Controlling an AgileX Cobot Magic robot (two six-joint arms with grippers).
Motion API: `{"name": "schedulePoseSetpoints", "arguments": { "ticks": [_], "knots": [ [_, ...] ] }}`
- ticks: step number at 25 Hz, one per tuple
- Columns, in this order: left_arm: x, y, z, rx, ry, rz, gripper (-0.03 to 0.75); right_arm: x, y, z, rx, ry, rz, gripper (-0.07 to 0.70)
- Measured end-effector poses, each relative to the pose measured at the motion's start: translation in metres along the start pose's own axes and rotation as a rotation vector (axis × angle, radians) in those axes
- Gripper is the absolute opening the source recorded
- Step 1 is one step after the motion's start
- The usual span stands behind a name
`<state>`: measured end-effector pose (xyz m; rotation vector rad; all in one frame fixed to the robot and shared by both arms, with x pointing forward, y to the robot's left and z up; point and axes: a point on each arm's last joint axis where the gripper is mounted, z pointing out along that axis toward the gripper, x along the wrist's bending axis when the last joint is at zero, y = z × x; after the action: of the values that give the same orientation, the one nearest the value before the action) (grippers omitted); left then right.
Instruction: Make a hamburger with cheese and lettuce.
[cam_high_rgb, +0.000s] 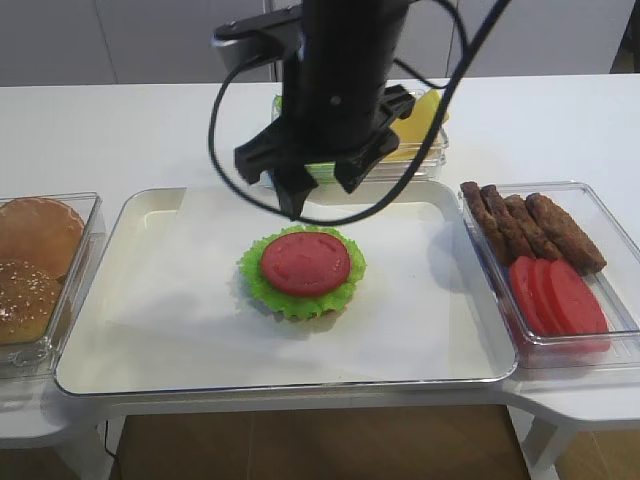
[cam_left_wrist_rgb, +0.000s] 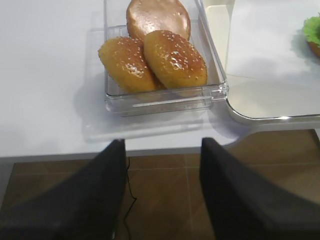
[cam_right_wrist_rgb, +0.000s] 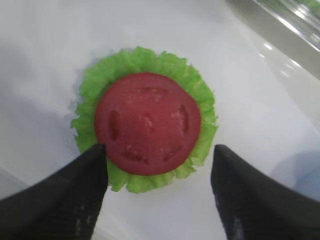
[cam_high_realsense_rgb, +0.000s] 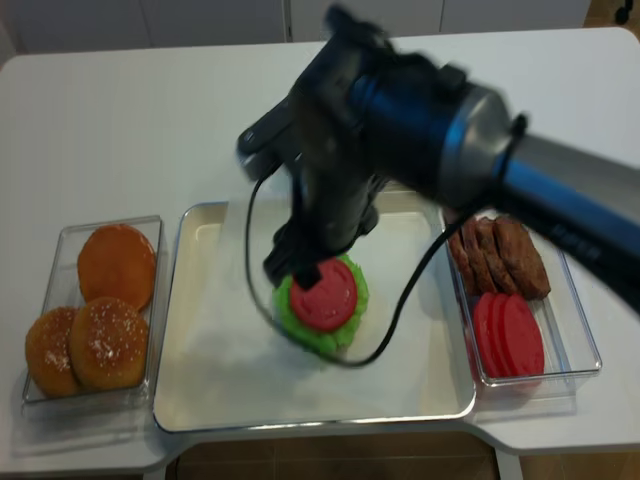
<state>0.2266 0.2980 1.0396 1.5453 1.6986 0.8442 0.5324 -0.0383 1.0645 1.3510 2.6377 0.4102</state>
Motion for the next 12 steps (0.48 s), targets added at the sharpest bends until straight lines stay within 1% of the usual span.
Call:
{"name": "schedulePoseSetpoints", "arguments": {
  "ticks": [3,5,6,10,12],
  "knots": [
    [0.0,0.0,0.0,0.0,0.0,0.0,0.358,-0.032,-0.001,-0.016,-0.029,0.039,0.097,0.489],
    [0.0,0.0,0.0,0.0,0.0,0.0,0.358,-0.052,-0.003,-0.027,-0.049,0.054,0.151,0.489],
    [0.0,0.0,0.0,0.0,0.0,0.0,0.358,-0.063,-0.005,-0.033,-0.057,0.055,0.182,0.489],
    [0.0,0.0,0.0,0.0,0.0,0.0,0.358,-0.102,-0.017,-0.051,-0.053,0.035,0.273,0.489],
    [0.0,0.0,0.0,0.0,0.0,0.0,0.358,-0.118,-0.022,-0.057,-0.052,0.026,0.316,0.486]
  ]
}}
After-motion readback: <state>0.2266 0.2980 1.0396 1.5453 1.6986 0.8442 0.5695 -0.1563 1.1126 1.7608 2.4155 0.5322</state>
